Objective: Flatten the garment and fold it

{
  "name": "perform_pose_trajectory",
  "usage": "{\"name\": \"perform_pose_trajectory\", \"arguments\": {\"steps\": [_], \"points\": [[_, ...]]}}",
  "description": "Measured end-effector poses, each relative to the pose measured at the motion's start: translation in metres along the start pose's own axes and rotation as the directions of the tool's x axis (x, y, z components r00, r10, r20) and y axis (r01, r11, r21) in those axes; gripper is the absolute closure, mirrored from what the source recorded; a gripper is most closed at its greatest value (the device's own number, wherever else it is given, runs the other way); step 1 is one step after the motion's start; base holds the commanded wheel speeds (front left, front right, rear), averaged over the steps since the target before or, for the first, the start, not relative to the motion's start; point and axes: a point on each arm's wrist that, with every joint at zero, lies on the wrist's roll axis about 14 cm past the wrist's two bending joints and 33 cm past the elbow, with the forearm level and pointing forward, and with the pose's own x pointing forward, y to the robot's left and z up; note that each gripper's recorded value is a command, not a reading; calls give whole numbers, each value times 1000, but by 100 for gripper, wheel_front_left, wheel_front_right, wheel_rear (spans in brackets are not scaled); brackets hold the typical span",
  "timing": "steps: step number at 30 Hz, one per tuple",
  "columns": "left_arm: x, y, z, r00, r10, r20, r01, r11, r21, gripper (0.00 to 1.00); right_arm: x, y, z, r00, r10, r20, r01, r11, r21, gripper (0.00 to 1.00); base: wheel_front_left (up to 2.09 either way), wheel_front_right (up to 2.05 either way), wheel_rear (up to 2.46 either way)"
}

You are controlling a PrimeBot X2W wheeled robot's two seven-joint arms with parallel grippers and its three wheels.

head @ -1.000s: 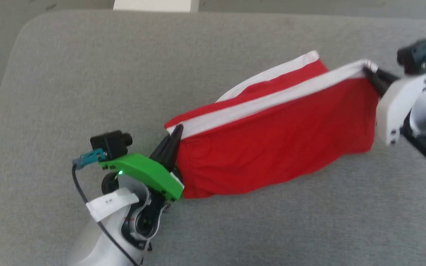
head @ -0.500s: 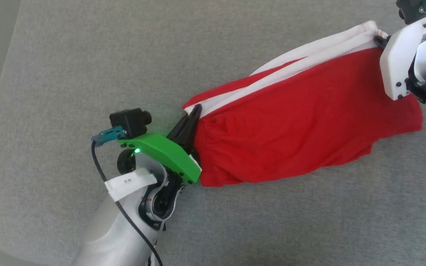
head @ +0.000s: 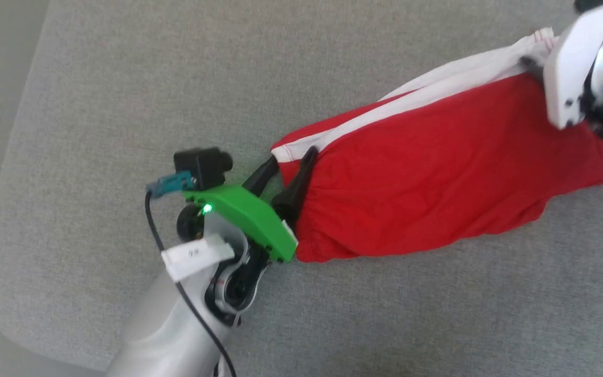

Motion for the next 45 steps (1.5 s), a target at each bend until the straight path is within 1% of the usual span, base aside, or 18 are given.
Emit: {"name": "perform_pose_trajectory", "arguments": {"steps": [9,12,14,16,17,18,20,23,25,28,30,31,33,35,36,40,42,45], "points": [[-43,3,1,998,39,47,-40,999,24,0,-42,16,-4,985,14,171,-14,1000,0,0,0,0,0],[-58,-1,9,994,33,100,-36,999,30,0,-63,17,-4,972,8,237,-13,1000,17,0,0,0,0],[-66,-5,17,989,23,149,-32,998,59,0,-76,17,-2,959,2,282,-12,999,31,0,0,0,0],[-74,-8,34,971,11,237,-31,997,78,0,-89,14,0,945,-14,328,-2,999,51,0,0,0,0],[-78,-10,44,956,6,293,-31,996,80,0,-96,12,2,933,-26,358,4,998,64,0,0,0,0],[-82,-12,52,944,-4,330,-33,994,107,0,-104,9,6,917,-41,396,8,996,85,0,0,0,0],[-87,-15,61,926,-25,377,-37,987,158,0,-117,5,12,890,-66,452,11,992,122,0,0,0,0],[-92,-20,76,900,-56,432,-47,974,223,0,-131,2,18,851,-97,517,22,989,148,0,0,0,0],[-95,-28,95,868,-91,488,-61,956,286,0,-135,-3,19,829,-126,545,30,983,183,0,0,0,0],[-96,-35,110,836,-125,534,-84,933,351,0,-134,-7,18,812,-158,562,19,969,246,0,0,0,0],[-96,-35,117,819,-128,559,-106,924,367,0,-131,-8,18,808,-172,564,9,960,279,0,0,0,0],[-96,-33,120,814,-125,568,-121,918,376,0,-129,-9,16,809,-181,559,9,955,296,0,0,0,0],[-96,-27,122,808,-109,579,-152,911,384,0,-120,-12,7,830,-195,523,14,944,330,0,0,0,0],[-95,-17,120,813,-85,576,-187,899,397,0,-109,-13,-4,861,-202,467,23,932,361,0,0,0,0],[-94,-12,119,814,-71,576,-199,898,392,0,-103,-14,-8,873,-202,443,24,926,376,0,0,0,0],[-94,4,118,818,-29,575,-243,888,390,0,-86,-16,-15,910,-199,363,40,915,402,0,0,0,0],[-94,12,117,819,-10,574,-261,885,387,0,-76,-20,-24,934,-196,298,57,907,417,0,0,0,0],[-93,18,117,819,4,574,-273,882,384,0,-63,-20,-36,961,-181,207,80,905,417,0,0,0,0]]}}
